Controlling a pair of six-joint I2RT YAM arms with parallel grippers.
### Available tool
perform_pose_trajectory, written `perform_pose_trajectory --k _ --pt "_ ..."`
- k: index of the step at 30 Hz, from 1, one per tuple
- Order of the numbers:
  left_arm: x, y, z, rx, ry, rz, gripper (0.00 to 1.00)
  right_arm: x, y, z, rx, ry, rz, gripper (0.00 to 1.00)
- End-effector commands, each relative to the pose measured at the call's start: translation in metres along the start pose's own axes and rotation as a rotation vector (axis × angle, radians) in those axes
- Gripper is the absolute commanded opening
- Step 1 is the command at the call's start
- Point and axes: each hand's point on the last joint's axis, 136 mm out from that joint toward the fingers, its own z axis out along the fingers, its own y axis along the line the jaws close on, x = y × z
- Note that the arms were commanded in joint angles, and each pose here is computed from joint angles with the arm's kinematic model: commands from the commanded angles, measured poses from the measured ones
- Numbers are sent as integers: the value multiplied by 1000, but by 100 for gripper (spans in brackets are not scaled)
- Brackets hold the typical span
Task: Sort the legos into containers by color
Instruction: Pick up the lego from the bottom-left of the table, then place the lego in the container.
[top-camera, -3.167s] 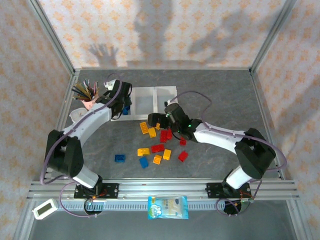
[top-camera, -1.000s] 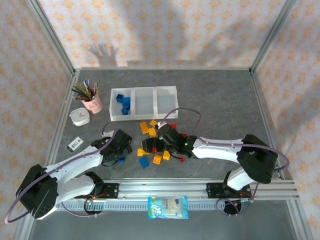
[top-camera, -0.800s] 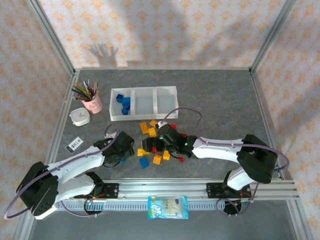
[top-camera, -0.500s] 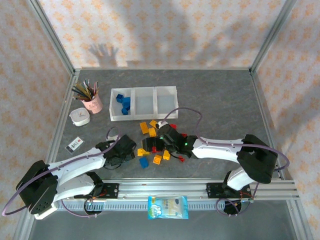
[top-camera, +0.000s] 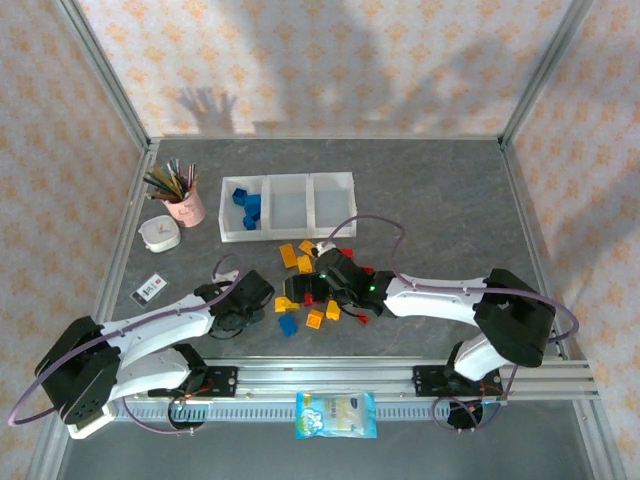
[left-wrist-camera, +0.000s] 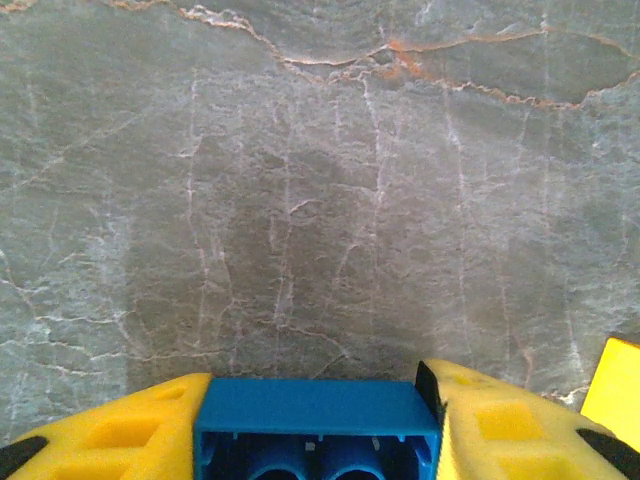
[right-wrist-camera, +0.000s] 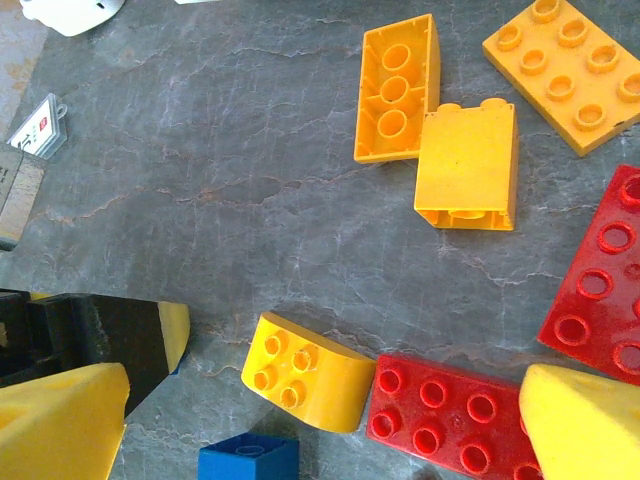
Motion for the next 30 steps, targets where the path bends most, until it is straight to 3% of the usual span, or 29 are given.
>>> perform_pose_trajectory --k 1,7,17,24,30 --pt "-7 0 -8 -6 -37 4 46 -22 13 -13 -16 -71 0 100" --pt "-42 -19 -38 52 -159 -13 46 -47 15 -23 -16 -102 9 100" --pt "-147 -51 -78 42 -350 -16 46 -105 -4 -40 30 -209 51 100" --pt "-223 -64 -68 -34 -414 -20 46 -120 -16 -40 46 -244 82 100" --pt "-259 -73 -43 -58 -402 -31 46 -120 -22 -40 60 -251 86 100"
